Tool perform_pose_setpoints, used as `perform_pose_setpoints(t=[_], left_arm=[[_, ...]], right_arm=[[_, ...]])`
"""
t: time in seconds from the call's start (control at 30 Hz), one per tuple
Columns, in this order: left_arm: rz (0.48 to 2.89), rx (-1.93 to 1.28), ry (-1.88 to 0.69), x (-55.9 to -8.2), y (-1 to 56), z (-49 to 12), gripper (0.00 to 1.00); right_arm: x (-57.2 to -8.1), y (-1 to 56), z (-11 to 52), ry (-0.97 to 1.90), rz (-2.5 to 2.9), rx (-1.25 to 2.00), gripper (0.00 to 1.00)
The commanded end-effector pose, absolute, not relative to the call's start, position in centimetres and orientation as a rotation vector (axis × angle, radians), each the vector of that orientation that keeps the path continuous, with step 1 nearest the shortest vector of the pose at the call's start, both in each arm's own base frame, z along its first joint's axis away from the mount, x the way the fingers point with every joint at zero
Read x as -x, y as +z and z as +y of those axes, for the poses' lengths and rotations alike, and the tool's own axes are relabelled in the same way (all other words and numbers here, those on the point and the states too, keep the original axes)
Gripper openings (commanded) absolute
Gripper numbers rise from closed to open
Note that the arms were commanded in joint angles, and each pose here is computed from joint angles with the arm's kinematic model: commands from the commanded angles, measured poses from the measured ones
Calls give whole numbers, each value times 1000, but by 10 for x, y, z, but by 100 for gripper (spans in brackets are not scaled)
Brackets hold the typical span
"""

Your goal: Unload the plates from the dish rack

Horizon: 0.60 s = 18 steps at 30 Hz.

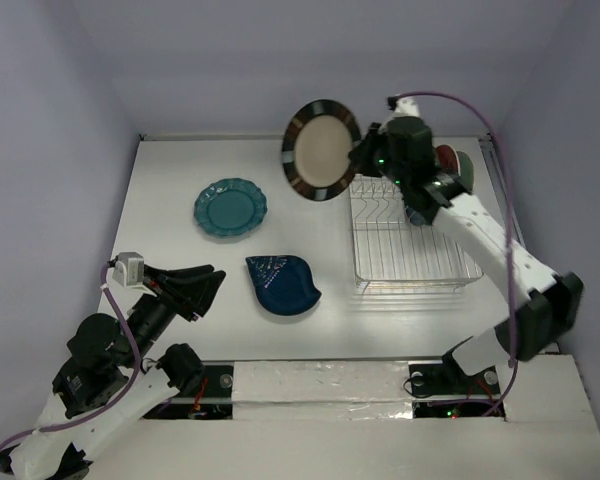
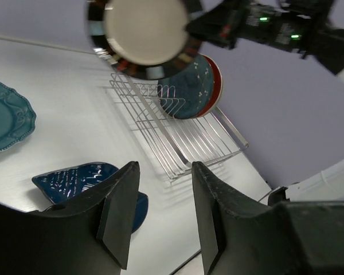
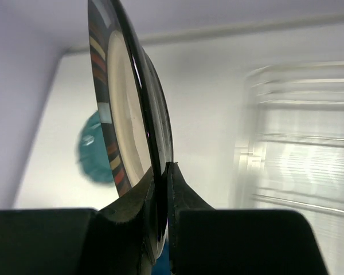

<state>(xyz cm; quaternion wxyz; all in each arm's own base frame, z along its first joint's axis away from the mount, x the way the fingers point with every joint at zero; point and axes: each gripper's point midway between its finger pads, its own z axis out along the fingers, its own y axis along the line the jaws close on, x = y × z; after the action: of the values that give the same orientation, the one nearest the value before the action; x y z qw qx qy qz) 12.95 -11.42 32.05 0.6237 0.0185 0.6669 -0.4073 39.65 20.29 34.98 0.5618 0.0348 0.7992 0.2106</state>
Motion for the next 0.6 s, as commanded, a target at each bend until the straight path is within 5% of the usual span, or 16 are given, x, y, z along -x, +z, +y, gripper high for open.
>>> perform_pose_setpoints(t=[0.0,0.57], left_arm=[[1507,-26,-953,-130,327,-115,39],[1533,-22,-936,-134,323,-117,40]], right_arm=[[-399,408,314,1037,1671,27,0],[-434,296,478,1495,1817,-79,0]])
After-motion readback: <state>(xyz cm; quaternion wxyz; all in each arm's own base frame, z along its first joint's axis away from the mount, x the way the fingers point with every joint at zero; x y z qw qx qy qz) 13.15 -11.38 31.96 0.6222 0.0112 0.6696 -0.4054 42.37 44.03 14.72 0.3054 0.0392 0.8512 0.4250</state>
